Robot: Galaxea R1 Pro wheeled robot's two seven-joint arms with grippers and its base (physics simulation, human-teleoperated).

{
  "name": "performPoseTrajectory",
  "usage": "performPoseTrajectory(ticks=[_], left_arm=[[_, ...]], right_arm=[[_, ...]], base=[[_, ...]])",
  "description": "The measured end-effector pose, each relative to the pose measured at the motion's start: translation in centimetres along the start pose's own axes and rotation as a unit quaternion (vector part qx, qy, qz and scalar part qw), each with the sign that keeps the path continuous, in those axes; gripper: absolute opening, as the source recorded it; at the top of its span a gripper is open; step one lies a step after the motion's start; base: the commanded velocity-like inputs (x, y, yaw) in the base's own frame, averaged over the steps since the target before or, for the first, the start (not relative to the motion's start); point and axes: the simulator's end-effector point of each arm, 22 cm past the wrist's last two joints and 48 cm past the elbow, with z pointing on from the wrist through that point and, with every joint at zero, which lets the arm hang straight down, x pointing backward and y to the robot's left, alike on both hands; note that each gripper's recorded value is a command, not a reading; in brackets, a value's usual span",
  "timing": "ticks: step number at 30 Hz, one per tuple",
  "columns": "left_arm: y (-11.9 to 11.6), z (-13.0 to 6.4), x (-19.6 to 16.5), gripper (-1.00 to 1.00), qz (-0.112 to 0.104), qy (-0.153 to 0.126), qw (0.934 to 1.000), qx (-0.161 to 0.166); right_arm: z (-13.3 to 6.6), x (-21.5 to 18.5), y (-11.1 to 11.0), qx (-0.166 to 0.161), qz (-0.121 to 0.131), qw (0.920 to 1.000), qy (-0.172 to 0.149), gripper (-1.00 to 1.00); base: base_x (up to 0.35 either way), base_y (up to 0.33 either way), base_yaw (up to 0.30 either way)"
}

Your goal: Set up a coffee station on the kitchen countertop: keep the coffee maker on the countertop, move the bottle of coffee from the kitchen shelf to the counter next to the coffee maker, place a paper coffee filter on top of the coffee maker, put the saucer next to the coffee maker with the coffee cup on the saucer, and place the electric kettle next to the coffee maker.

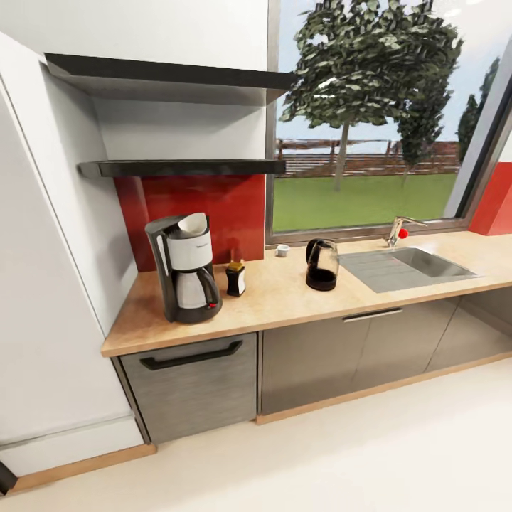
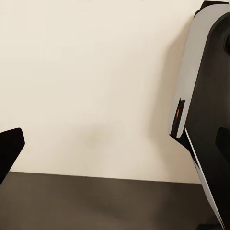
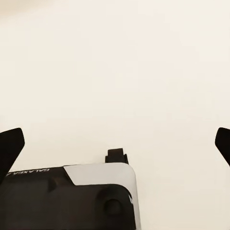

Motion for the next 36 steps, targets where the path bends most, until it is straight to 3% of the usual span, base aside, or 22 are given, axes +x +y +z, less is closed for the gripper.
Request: performPoseTrajectory(ticks=[15, 22, 36], left_arm=[[-0.06, -0.01, -0.06, 1.00, 0.000, -0.001, 1.0000, 0.001], [-0.13, -0.01, -0.07, 1.00, 0.000, -0.001, 1.0000, 0.001], [-0.15, -0.01, -0.18, 1.00, -0.001, -0.002, 1.0000, 0.001]], right_arm=[[-0.02, -0.10, 0.04, 0.000, 0.004, 1.0000, -0.002, 1.00], [-0.01, -0.14, -0.03, -0.001, 0.004, 1.0000, -0.002, 1.00], [0.00, -0.14, 0.01, -0.001, 0.003, 1.0000, -0.002, 1.00]], base=[[0.253, -0.115, -0.019], [0.210, -0.225, -0.240], [0.015, -0.309, -0.275]])
